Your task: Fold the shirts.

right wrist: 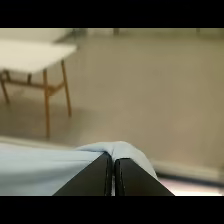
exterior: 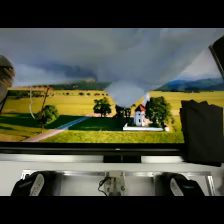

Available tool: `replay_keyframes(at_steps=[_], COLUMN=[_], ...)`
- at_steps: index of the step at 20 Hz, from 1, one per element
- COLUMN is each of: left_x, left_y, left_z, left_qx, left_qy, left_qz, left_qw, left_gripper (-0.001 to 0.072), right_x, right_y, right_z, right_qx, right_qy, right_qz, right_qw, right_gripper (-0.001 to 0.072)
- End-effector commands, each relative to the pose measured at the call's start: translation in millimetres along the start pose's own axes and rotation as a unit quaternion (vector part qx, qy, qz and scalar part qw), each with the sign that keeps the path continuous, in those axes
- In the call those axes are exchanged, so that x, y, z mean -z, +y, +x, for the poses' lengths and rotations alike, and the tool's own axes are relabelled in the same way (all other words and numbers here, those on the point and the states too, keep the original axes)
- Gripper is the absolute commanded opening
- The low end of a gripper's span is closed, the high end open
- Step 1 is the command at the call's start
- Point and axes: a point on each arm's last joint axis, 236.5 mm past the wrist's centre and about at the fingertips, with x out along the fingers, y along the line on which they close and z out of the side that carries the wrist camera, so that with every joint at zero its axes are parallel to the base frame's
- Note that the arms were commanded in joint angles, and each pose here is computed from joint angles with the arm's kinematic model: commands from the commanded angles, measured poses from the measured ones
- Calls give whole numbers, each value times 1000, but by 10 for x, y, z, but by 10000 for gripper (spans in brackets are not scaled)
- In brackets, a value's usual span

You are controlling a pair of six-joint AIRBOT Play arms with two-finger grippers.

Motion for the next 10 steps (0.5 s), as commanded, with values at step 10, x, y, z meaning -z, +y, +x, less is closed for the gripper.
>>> replay_keyframes(at_steps=[10], left_x=[876], left_y=[-47], left_z=[-746], left_qx=[-59], left_qy=[226], left_qz=[21], left_qw=[972], left_gripper=[35], right_x=[12], right_y=[250], right_z=[-1050], right_qx=[29], right_qy=[82], right_qz=[16], right_qw=[996], right_gripper=[57])
